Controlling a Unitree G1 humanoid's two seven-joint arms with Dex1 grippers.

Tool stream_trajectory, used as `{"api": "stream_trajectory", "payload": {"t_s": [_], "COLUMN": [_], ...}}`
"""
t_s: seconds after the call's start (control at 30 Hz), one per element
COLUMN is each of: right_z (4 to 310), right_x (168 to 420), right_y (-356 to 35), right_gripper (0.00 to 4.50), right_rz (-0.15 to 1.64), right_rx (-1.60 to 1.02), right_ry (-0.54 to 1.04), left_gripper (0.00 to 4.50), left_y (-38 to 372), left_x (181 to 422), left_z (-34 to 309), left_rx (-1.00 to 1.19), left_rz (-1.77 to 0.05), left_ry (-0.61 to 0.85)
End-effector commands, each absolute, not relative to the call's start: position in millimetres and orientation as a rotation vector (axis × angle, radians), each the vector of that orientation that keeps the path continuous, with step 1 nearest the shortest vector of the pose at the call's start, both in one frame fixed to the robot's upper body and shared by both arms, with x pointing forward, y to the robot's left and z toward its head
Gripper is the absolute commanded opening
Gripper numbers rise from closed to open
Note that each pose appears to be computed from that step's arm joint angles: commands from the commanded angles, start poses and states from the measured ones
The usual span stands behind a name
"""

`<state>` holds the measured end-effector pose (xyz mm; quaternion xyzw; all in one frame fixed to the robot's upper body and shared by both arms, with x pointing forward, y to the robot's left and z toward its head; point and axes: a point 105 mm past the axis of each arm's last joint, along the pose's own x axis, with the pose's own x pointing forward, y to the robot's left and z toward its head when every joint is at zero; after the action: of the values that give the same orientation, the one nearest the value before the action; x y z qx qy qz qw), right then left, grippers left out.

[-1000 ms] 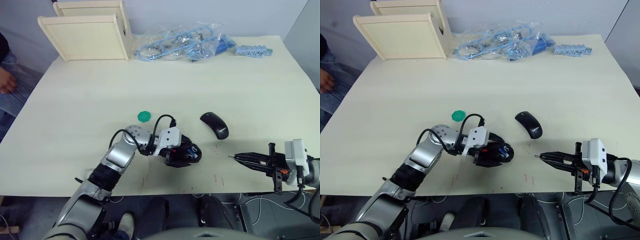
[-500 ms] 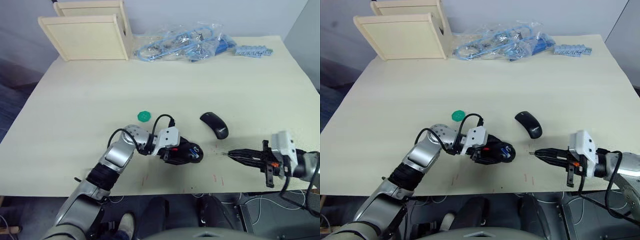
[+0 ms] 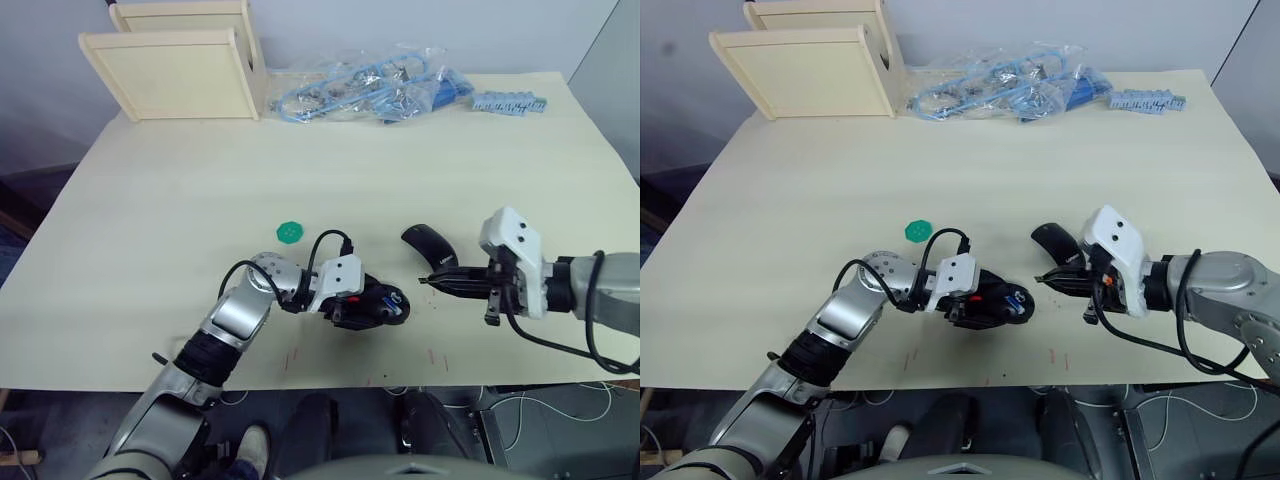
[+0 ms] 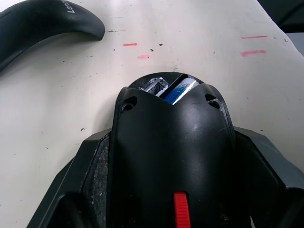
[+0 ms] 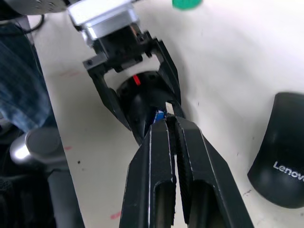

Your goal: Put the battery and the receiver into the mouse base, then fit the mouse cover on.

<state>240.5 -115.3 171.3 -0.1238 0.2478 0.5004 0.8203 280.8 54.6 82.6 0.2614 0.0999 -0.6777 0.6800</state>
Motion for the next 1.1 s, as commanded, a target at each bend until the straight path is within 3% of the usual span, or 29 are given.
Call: {"api": "stream_trajectory", "payload": {"t_s": [0.03,0.53,1.1], "right_z": [166,168,161], "right_x": [244,267,277], "right_y": [-113,-92,-79], "right_gripper": [0.00,0.00,0.00], "right_rz": [1.035,0.998,0.893], "right_rx": [-0.289,-0.361,-0.408], "right_ry": [0.666,0.961,1.082], "left_gripper": [3.04,3.04,3.04], "left_y": [50,42,40], "left_x": [279,282,284], "left_z": [84,82,76], "left_rx": [0.609,0.600,0.616], "left_rz": [-1.515,-1.520,-1.512], "left_ry": [0.207,0.231,0.264]}}
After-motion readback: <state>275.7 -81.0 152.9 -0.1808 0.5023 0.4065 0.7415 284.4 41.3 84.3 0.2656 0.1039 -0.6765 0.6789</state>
